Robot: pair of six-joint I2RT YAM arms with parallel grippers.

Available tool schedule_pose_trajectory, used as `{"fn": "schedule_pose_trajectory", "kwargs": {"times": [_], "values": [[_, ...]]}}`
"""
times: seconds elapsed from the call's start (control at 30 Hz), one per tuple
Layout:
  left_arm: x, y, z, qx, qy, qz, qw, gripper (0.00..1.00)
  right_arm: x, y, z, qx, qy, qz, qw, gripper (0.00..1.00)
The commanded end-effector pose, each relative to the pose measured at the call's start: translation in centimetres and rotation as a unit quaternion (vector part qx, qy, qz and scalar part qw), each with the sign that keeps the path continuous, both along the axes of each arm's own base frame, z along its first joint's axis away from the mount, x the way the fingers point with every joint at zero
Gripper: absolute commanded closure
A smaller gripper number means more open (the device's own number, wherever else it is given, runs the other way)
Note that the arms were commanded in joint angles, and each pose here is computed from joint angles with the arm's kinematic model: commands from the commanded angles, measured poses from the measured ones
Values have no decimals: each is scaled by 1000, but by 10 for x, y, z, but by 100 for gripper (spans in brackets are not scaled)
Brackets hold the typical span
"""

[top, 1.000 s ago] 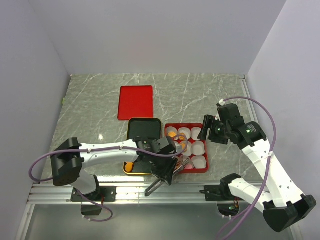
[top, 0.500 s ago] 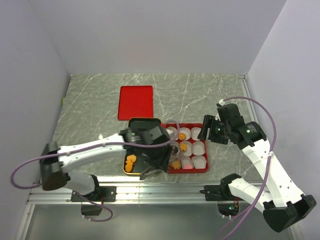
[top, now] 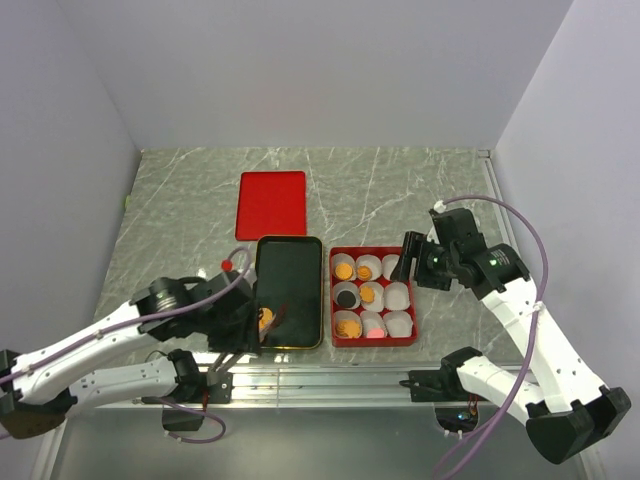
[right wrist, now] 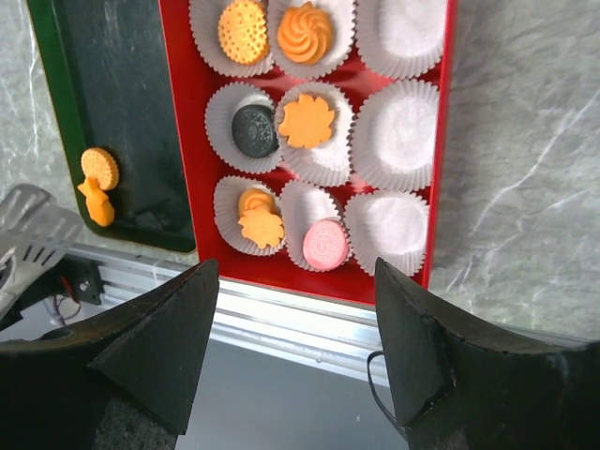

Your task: Pack the cookies

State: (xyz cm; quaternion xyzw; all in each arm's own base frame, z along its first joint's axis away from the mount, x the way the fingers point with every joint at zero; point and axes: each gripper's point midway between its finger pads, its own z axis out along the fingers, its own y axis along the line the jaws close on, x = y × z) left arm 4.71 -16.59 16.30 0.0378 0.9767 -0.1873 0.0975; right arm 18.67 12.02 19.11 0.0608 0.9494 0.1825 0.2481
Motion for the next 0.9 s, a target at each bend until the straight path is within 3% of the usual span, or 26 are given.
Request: {"fn": "schedule_pose_trajectory", "kwargs": {"times": [0.0,0.2,0.53,0.87], "values": [[-15,24,-7,12,33,59,998,44,3,12,0,23,-2,10,1000,27],[-29,31,-7,-14,54,72,996,46,2,17,-7,30,10,15,999,27],[-23,27,-28,37,64,62,995,45,4,18,-6,30,13,16,999,27],[-14,12,-34,35,56,43,997,44,3,18,-9,25,19,18,999,27]]}}
